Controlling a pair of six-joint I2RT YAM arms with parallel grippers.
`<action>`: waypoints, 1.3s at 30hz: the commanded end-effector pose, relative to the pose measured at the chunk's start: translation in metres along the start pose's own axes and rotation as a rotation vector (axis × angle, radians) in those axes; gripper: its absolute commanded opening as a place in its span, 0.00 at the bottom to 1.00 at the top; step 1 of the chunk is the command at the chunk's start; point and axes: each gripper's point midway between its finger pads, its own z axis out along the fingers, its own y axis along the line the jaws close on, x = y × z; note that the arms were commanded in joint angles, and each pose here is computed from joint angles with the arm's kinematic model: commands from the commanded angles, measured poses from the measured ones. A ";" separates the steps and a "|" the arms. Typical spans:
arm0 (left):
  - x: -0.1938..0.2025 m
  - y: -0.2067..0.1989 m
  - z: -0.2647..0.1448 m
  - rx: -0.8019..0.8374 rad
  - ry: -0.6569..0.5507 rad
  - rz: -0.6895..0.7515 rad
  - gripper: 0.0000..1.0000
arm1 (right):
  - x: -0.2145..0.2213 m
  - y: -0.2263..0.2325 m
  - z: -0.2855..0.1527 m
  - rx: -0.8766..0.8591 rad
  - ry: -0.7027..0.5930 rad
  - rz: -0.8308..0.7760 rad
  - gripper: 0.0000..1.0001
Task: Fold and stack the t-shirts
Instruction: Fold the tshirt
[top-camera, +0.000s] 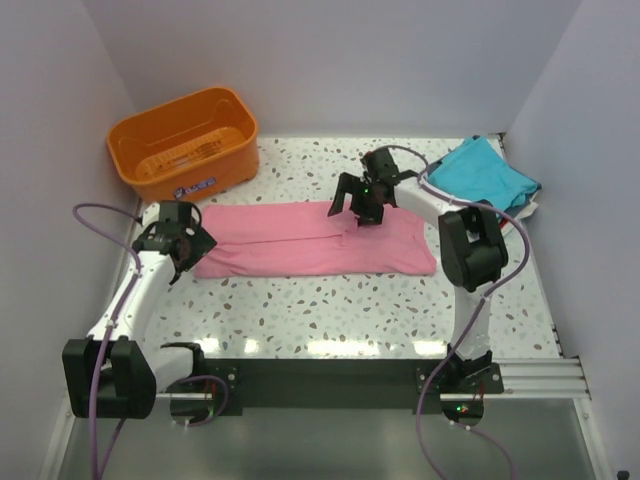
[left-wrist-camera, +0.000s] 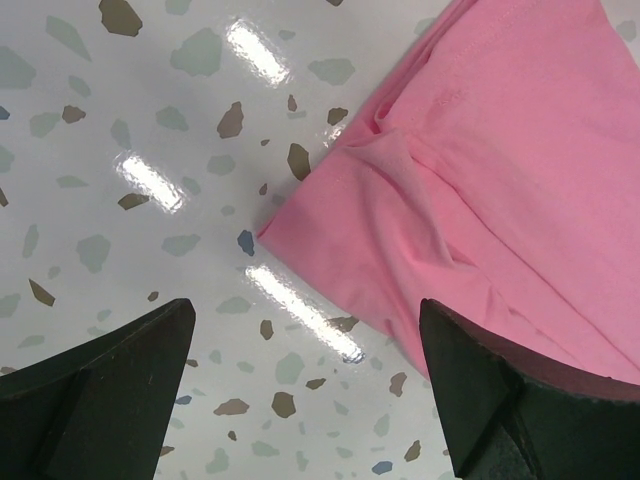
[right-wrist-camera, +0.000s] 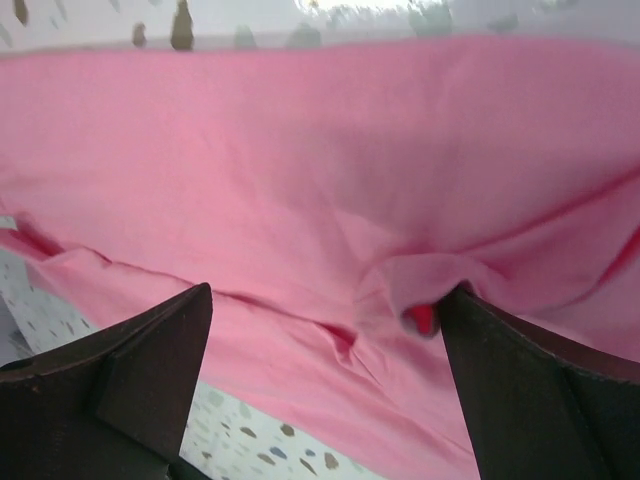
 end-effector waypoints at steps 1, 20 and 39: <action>-0.001 0.005 0.004 -0.018 -0.008 0.015 1.00 | -0.033 0.036 0.005 -0.108 -0.071 0.038 0.98; -0.002 -0.023 0.000 0.117 0.021 0.066 1.00 | -0.086 0.037 -0.051 0.143 -0.290 -0.088 0.99; 0.075 -0.108 0.089 0.158 0.256 0.368 1.00 | 0.032 -0.121 -0.029 0.636 -0.044 -0.092 0.99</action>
